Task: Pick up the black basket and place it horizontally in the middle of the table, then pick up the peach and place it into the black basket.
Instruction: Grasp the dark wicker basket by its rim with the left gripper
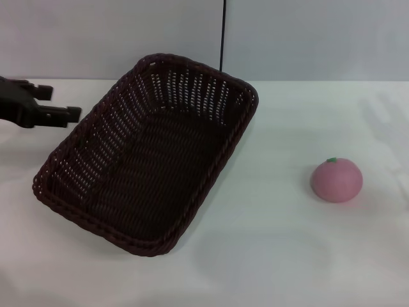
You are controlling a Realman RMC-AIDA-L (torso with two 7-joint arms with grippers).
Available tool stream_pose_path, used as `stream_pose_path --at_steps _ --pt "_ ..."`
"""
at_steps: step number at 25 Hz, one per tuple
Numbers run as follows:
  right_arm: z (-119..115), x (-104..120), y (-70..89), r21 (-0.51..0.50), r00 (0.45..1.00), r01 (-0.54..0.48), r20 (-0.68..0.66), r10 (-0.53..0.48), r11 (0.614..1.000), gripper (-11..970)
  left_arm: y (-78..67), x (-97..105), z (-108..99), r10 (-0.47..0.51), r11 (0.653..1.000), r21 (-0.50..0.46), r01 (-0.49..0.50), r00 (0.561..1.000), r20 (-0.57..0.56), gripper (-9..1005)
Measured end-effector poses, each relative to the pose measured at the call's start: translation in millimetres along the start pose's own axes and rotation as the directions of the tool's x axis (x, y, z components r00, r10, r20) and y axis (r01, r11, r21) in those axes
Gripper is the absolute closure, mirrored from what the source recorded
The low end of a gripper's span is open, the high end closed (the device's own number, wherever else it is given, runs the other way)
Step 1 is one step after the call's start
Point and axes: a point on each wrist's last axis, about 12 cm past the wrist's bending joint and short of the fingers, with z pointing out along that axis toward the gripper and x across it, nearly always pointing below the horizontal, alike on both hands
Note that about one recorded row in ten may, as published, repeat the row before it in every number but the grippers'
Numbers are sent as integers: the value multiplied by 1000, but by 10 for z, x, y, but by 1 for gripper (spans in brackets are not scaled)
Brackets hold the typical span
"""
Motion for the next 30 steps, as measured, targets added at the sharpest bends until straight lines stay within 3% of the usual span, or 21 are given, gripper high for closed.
stream_pose_path --at_steps 8,17,18,30 --pt "-9 -16 -19 12 1000 2 5 -2 1000 192 -101 -122 303 45 999 -3 -46 993 -108 242" --pt "5 -11 -40 28 1000 10 -1 -10 1000 193 -120 -86 484 54 998 -14 -58 983 -174 250" --pt "10 -6 -47 34 1000 10 -5 -10 999 193 -110 -54 586 48 999 -1 -50 979 -196 250" --pt "1 3 -73 56 1000 16 -12 -15 998 192 -122 -69 674 57 998 18 -54 970 -237 260"
